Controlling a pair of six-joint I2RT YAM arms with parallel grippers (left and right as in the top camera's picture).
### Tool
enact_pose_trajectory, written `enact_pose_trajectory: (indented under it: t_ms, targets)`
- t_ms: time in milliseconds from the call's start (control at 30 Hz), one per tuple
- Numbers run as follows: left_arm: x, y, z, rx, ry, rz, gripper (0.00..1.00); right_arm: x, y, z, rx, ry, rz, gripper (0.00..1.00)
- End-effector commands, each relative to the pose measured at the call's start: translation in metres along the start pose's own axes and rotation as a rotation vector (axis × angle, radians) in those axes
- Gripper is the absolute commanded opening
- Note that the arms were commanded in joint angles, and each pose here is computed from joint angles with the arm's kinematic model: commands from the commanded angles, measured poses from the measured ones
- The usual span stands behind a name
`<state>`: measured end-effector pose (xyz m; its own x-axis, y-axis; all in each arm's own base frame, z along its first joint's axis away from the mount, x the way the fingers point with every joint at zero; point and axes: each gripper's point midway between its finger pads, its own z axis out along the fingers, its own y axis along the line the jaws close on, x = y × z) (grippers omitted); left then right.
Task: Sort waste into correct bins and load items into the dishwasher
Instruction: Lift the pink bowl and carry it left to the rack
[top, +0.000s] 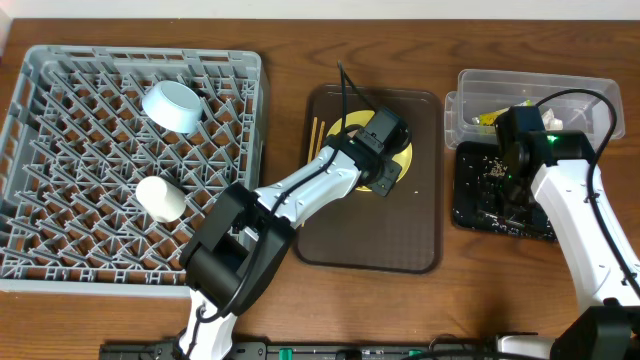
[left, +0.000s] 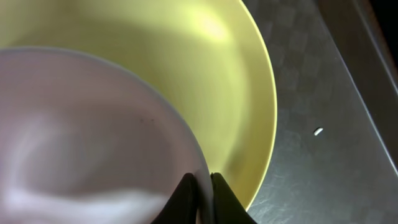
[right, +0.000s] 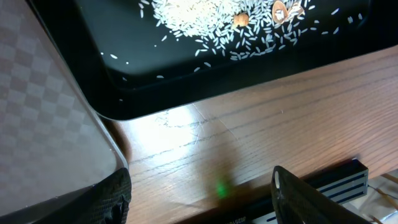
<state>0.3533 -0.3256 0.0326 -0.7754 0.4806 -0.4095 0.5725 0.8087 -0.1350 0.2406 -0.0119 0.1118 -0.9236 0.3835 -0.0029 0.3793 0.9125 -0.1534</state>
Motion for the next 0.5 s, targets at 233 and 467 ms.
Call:
enact_pose_trajectory:
  t_ms: [233, 467]
  targets:
    - [-0.044, -0.007, -0.086, 0.020, -0.190, -0.001, 0.06, -0.003, -0.004, -0.002, 0.017, -0.012, 0.014, 0.69]
    - [-0.051, 0.027, -0.173, 0.003, -0.299, -0.077, 0.06, -0.004, -0.004, -0.002, 0.016, -0.014, 0.014, 0.69]
